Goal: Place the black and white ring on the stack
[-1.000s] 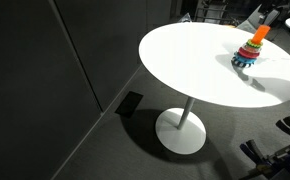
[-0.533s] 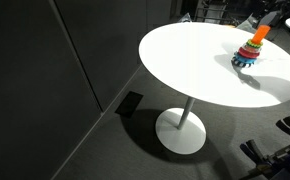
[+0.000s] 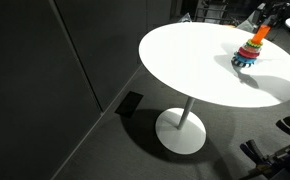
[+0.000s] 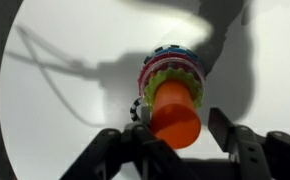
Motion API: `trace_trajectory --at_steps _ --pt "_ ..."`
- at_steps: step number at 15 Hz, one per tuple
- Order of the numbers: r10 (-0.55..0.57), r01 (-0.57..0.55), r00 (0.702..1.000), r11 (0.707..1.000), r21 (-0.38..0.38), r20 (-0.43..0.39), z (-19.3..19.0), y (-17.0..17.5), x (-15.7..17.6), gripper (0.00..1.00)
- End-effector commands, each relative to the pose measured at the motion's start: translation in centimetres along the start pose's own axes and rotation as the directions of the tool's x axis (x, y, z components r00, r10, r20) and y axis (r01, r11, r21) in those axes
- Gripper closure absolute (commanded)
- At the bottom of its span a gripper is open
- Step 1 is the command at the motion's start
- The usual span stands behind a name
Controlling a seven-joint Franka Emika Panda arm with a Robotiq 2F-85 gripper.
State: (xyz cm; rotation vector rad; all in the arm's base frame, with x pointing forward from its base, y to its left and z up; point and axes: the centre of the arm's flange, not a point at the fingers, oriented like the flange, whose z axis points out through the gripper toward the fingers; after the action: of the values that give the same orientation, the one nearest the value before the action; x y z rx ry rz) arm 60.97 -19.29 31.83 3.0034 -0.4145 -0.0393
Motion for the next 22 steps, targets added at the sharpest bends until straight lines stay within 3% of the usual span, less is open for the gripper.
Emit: trace_trajectory --at_steps 1,3,22 --pt "-0.015 0.015 1.0 1.0 0.014 0.002 -0.8 -0.1 0.0 0.68" --pt "-0.03 0.03 1.0 0.999 0.016 0.001 -1.2 -0.5 -0.2 0.79" --pt "-0.181 0.182 0.983 0.975 0.124 -0.019 -4.7 -8.0 -2.9 0.8"
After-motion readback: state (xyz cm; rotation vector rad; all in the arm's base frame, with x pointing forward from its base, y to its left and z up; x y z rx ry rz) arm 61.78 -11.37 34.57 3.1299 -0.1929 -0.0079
